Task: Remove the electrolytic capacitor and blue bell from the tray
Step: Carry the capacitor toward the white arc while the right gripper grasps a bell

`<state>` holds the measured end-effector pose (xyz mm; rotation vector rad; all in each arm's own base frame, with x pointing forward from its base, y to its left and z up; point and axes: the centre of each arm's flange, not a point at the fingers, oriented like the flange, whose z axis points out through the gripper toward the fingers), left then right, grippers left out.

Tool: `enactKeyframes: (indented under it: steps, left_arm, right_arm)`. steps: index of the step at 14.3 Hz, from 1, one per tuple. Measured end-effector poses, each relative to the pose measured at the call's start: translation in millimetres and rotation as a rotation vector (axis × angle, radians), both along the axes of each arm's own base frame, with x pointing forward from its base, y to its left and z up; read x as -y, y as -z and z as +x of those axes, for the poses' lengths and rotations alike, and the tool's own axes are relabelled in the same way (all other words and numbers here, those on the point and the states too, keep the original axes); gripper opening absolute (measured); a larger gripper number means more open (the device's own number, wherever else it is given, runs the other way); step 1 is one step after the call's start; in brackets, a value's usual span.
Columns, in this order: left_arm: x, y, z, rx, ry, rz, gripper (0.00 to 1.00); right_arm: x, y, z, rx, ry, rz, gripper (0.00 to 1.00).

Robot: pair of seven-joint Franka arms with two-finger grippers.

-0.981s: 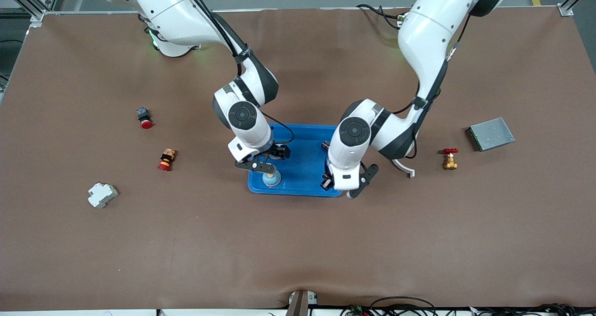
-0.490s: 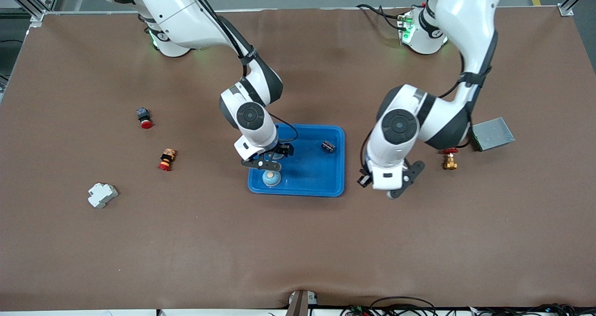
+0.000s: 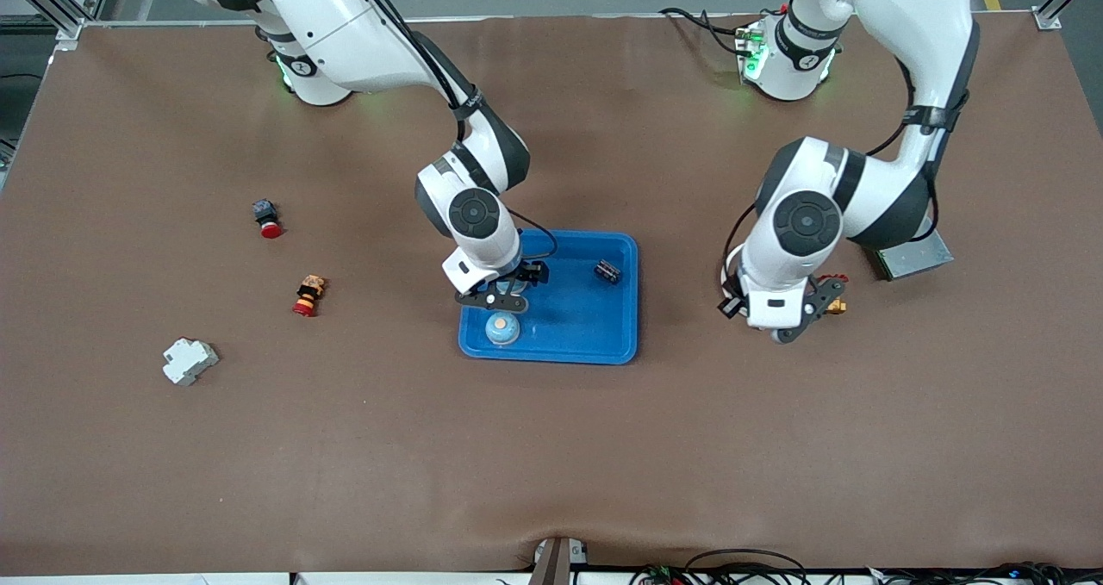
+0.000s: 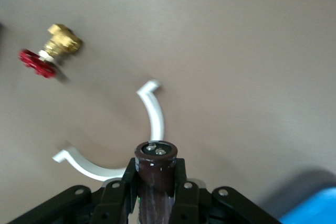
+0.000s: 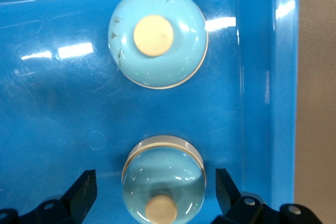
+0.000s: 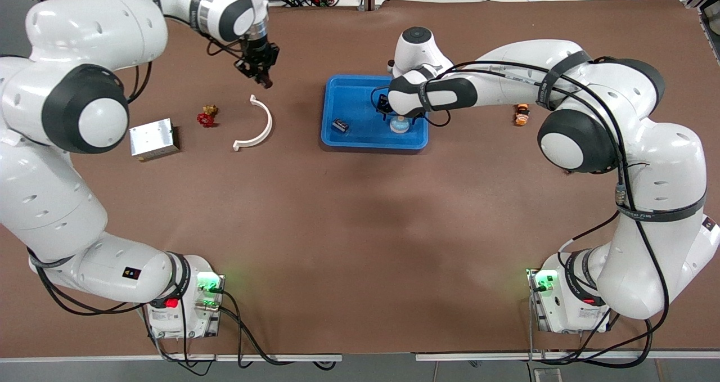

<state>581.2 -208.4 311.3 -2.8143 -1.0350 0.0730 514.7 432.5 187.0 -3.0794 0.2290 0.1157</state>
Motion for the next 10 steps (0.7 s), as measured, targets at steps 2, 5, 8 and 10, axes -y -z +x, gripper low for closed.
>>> enactKeyframes:
  steps: [2, 5, 8, 10]
  left_arm:
    - [-36, 8, -2, -0.03, 0.006, 0.004, 0.3]
    - [-72, 24, -2, -0.026, -0.007, -0.009, 0.3]
    - [-77, 56, -19, -0.005, -0.002, -0.028, 0.3]
    - [-79, 75, -32, -0.001, 0.012, -0.028, 0.3]
  right_arm:
    - [0, 2, 0, -0.001, 0.0, -0.001, 1.0]
    - [0, 3, 0, -0.001, 0.0, -0.002, 0.93]
    - [0, 2, 1, 0.001, 0.001, -0.001, 0.65]
    - [0, 2, 1, 0.001, 0.001, 0.0, 0.65]
